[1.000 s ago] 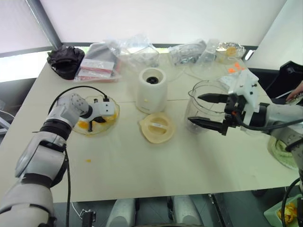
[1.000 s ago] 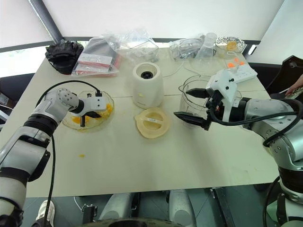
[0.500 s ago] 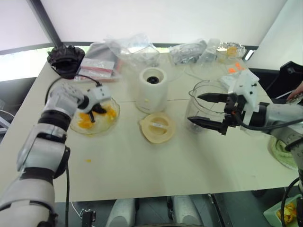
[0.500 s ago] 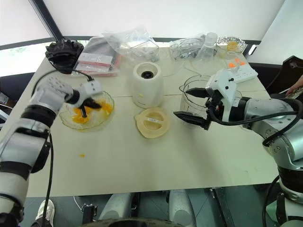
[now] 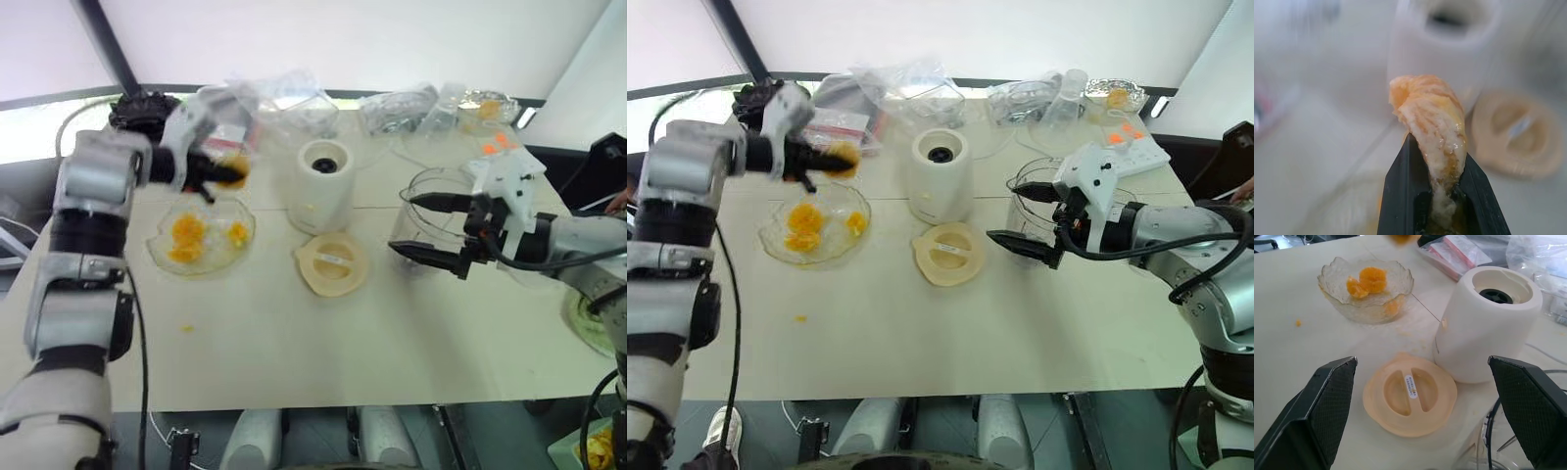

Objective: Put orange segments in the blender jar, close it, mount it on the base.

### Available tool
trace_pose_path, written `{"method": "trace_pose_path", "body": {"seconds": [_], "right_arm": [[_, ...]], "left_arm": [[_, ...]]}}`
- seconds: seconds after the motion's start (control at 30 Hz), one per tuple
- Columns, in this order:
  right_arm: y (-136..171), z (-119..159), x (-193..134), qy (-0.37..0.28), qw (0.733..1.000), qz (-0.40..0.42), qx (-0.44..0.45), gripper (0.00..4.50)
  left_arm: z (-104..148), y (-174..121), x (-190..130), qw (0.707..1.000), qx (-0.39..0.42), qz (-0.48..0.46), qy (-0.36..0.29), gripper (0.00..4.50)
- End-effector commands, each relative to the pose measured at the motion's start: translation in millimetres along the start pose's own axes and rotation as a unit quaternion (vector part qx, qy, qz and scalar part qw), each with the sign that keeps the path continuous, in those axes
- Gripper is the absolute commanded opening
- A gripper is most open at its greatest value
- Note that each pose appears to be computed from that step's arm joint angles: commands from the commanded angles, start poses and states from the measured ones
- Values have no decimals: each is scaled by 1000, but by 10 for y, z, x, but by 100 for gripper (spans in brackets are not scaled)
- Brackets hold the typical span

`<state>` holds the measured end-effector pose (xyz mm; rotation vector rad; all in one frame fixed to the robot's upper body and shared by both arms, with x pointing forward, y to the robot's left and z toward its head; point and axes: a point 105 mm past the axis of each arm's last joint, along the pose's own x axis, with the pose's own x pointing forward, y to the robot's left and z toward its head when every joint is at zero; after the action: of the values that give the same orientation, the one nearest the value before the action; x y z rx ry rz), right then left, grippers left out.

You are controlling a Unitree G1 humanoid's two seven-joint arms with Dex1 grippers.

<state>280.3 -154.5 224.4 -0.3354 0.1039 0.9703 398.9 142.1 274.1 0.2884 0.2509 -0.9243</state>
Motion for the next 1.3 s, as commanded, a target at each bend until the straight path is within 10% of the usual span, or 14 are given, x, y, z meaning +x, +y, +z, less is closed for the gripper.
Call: {"method": "trace_pose_path", "body": {"seconds": [0.03, 0.33, 0.93, 1.3], "right_arm": [[26, 88, -71, -15, 1000, -21, -18, 450], [139, 34, -265, -16, 995, -94, -8, 450], [492, -72, -740, 9, 972, -235, 23, 450], [514, -49, -742, 11, 971, -239, 28, 450]], "left_arm": [[742, -245, 97, 993, 61, -40, -93, 4], [1332, -1128, 823, 948, 152, -224, -168, 4], [553, -1881, 1837, 925, 243, -270, -111, 4], [601, -1802, 1913, 939, 235, -204, -148, 448]]}}
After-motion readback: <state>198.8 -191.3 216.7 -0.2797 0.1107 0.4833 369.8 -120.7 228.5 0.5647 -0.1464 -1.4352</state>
